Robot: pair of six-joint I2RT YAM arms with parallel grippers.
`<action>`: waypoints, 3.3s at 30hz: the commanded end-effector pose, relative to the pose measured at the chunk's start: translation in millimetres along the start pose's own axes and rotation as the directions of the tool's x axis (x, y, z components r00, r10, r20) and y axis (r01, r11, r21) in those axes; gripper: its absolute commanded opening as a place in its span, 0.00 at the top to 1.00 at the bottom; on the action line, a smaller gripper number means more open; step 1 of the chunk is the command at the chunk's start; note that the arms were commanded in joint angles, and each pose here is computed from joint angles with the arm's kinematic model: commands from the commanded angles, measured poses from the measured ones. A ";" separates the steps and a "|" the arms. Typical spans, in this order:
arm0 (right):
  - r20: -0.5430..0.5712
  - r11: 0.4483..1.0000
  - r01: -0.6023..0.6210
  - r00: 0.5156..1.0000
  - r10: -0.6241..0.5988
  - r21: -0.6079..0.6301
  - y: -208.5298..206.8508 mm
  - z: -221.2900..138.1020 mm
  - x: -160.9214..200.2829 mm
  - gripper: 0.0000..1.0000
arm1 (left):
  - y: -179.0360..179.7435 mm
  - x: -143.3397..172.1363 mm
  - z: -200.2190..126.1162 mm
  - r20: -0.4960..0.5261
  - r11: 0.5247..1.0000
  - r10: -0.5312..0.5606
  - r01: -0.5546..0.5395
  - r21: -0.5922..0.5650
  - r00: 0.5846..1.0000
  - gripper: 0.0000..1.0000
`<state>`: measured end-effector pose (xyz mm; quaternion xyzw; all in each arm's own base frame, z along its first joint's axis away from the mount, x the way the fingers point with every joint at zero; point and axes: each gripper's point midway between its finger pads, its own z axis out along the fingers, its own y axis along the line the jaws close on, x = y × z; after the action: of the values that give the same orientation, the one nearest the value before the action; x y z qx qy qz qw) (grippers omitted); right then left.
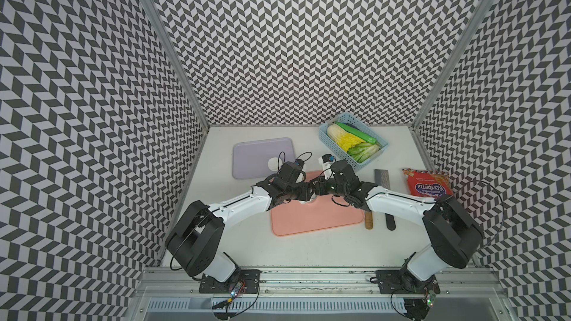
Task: Roll out the dumpling wrappers from the dough
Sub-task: Remove the dumpling wrapper from the work surface, then pick up the dumpling mold from the work surface.
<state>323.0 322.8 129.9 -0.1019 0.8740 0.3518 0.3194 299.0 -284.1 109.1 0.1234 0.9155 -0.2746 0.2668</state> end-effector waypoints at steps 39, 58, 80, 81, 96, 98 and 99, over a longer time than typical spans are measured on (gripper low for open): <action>-0.080 0.999 -0.040 0.996 0.038 -0.025 -6.8 -20.2 12.1 0.53 | 4.3 -14.0 11.6 0.070 0.999 0.007 -0.005 -0.032 0.997 1.00; -0.133 0.989 -0.137 0.981 0.145 0.062 -37.4 -7.9 39.5 0.63 | 9.5 -13.5 9.8 0.070 0.999 -0.004 0.008 -0.052 0.998 1.00; -0.241 0.963 -0.116 0.955 0.175 0.241 -60.4 21.8 62.6 0.81 | 37.8 -18.4 7.8 0.100 0.989 -0.105 0.115 -0.094 0.989 1.00; -0.246 0.962 -0.110 0.954 0.173 0.249 -61.4 22.1 63.5 0.82 | 39.2 -18.7 7.9 0.103 0.988 -0.110 0.119 -0.097 0.989 1.00; -0.275 0.957 -0.077 0.949 0.157 0.278 -65.0 24.8 67.7 0.98 | 64.7 -23.8 -2.7 0.139 0.971 -0.177 0.196 -0.137 0.974 1.00; -0.273 0.956 -0.076 0.949 0.157 0.285 -65.8 24.5 67.2 1.00 | 66.2 -24.4 -4.9 0.144 0.969 -0.180 0.200 -0.142 0.973 1.00; -0.272 0.955 -0.074 0.949 0.156 0.288 -66.1 23.9 66.7 1.00 | 67.1 -24.3 -6.1 0.145 0.968 -0.182 0.203 -0.145 0.972 1.00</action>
<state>314.9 296.3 53.0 -0.0454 0.9480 0.2525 0.1885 341.0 -232.8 87.5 0.0004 0.9276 -0.2316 0.2930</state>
